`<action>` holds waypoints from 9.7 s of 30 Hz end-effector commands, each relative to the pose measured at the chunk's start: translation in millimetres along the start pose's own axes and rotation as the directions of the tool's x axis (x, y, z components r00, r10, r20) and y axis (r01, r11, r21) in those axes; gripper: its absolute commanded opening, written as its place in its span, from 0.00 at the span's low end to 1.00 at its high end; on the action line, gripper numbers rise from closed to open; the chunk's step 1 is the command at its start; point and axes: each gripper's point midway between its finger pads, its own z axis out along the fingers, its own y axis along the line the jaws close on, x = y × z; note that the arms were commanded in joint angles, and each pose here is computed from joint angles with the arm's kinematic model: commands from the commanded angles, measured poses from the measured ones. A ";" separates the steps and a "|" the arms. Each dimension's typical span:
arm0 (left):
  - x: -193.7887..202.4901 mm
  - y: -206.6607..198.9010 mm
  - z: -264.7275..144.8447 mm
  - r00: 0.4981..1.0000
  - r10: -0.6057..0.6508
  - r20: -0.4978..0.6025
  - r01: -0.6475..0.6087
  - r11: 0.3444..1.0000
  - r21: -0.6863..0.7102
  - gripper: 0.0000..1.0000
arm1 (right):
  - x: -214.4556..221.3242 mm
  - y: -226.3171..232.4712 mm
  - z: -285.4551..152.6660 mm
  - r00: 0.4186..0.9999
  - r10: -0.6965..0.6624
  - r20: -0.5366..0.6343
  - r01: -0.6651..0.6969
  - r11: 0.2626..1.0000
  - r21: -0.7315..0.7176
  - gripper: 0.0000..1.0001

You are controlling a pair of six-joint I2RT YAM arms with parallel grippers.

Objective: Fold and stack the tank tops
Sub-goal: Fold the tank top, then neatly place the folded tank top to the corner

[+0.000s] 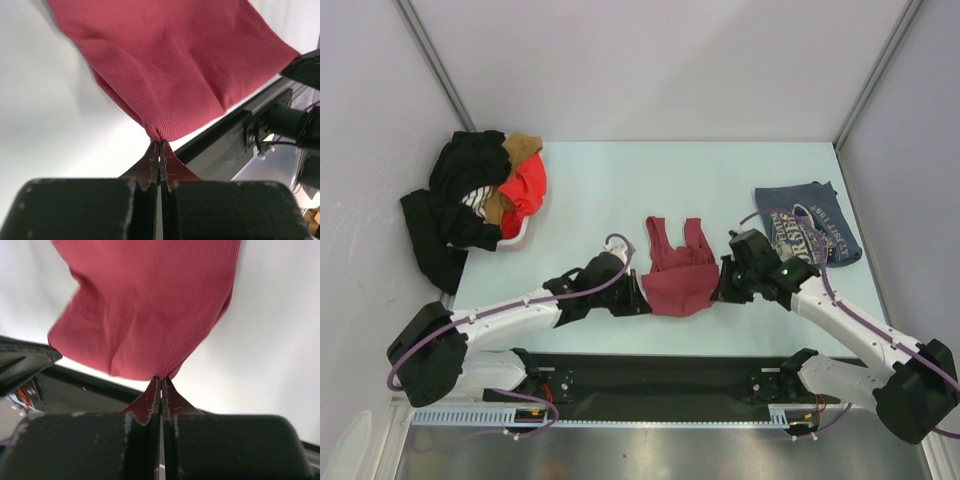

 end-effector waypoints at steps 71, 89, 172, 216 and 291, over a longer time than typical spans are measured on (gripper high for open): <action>-295.3 66.1 38.0 0.960 0.004 0.279 0.032 0.992 -0.125 0.84 | -310.8 -16.6 96.5 0.953 0.127 0.277 -0.111 0.991 -0.072 0.79; -216.1 51.1 77.4 0.980 -0.037 0.198 0.059 0.992 -0.109 0.92 | -223.2 -42.0 123.2 0.991 0.078 0.108 -0.064 0.990 -0.125 0.82; -239.0 -266.6 244.0 0.916 -0.294 0.273 0.025 0.721 0.693 0.00 | -316.4 -214.9 -61.8 0.826 0.311 0.470 -0.391 0.917 0.079 0.00; -290.9 -223.4 206.9 0.873 -0.271 0.406 0.003 0.835 0.551 0.74 | -314.2 -234.6 -96.9 0.705 0.374 0.603 -0.469 0.883 0.000 0.39; -171.7 -63.0 -87.5 0.780 0.207 0.590 -0.286 0.957 0.043 0.84 | -317.9 -166.2 -46.0 0.637 0.533 0.557 -0.213 0.816 -0.537 0.17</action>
